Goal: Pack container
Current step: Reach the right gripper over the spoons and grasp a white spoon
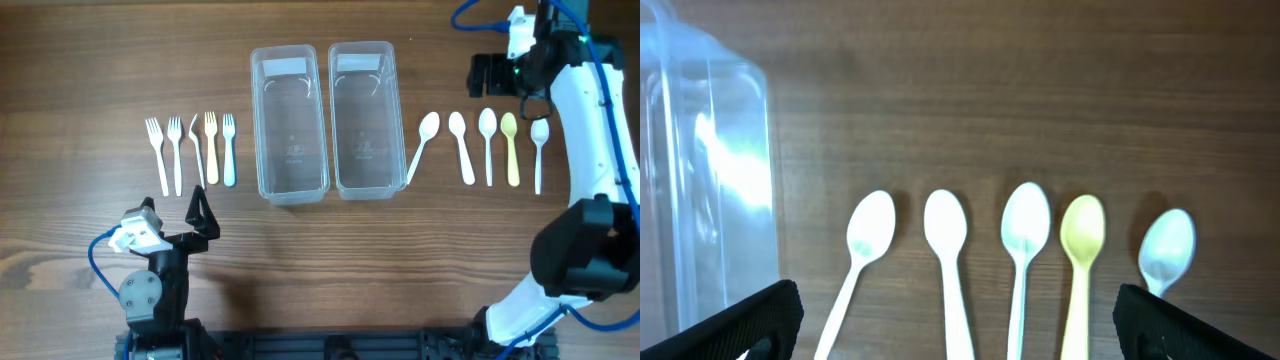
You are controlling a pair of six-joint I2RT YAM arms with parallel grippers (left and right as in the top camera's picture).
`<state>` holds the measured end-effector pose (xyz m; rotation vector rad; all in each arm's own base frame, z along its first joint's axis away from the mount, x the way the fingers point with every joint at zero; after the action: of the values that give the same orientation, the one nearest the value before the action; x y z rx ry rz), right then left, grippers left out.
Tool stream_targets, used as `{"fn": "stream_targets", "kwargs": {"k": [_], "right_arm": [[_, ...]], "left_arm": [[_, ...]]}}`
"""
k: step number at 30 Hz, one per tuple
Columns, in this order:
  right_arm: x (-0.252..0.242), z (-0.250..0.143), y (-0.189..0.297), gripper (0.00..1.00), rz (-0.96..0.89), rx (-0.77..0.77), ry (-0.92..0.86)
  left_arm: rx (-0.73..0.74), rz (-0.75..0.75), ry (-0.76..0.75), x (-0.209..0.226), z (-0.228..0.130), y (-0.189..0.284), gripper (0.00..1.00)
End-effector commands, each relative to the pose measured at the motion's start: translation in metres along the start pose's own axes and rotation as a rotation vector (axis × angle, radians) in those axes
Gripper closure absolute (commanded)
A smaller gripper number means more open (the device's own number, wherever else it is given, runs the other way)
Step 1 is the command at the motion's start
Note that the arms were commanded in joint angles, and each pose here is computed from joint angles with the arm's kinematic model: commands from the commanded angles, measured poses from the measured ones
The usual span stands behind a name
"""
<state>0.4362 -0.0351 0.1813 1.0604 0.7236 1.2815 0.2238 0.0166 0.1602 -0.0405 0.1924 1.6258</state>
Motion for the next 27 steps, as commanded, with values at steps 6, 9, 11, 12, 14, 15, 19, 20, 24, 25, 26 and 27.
{"fn": "stream_targets", "kwargs": {"k": [6, 9, 11, 12, 14, 15, 19, 20, 24, 25, 26, 27], "right_arm": [[0.003, -0.031, -0.061, 0.17, 0.062, 0.206, 0.094], [0.004, -0.043, -0.080, 0.26, 0.079, 0.272, 0.060], [0.002, -0.049, -0.091, 0.29, 0.076, 0.307, 0.053], [0.001, -0.052, -0.096, 0.32, 0.075, 0.324, 0.050], [-0.001, -0.059, -0.104, 0.38, 0.073, 0.358, 0.046], [-0.001, -0.061, -0.106, 0.41, 0.071, 0.367, 0.045], [-0.002, -0.065, -0.110, 0.44, 0.071, 0.378, 0.043], [-0.002, -0.066, -0.111, 0.43, 0.070, 0.382, 0.043], [-0.004, -0.076, -0.115, 0.43, 0.066, 0.408, 0.044], [-0.005, -0.079, -0.116, 0.43, 0.065, 0.416, 0.043], [-0.005, -0.083, -0.118, 0.43, 0.064, 0.426, 0.044], [-0.006, -0.086, -0.119, 0.43, 0.064, 0.432, 0.043]], "left_arm": [[0.005, -0.012, -0.013, -0.002, -0.003, 0.000, 0.00], [0.005, -0.012, -0.013, -0.002, -0.003, 0.000, 0.00], [0.005, -0.012, -0.013, -0.002, -0.003, 0.000, 0.00], [0.005, -0.012, -0.013, -0.002, -0.003, 0.000, 0.00], [0.005, -0.012, -0.013, -0.002, -0.003, 0.000, 0.00], [0.005, -0.012, -0.013, -0.002, -0.003, 0.000, 0.00], [0.005, -0.012, -0.013, -0.002, -0.003, 0.000, 0.00], [0.005, -0.012, -0.013, -0.002, -0.003, 0.000, 0.00], [0.005, -0.012, -0.013, -0.002, -0.003, 0.000, 0.00], [0.005, -0.012, -0.013, -0.002, -0.003, 0.000, 0.00], [0.005, -0.012, -0.013, -0.002, -0.003, 0.000, 0.00], [0.005, -0.012, -0.013, -0.002, -0.003, 0.000, 0.00]]}}
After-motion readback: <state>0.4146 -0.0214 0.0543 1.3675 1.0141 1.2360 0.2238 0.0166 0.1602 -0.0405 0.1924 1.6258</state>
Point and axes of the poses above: each gripper's point midway between its finger pads, its own y axis back along the fingers, its own x axis along the line the jaws close on, z = x × y, the point moved 2 cm from there along y, back along the fingers, and after that the axes turned 13 degrees about -y, right-handed, at the moved point
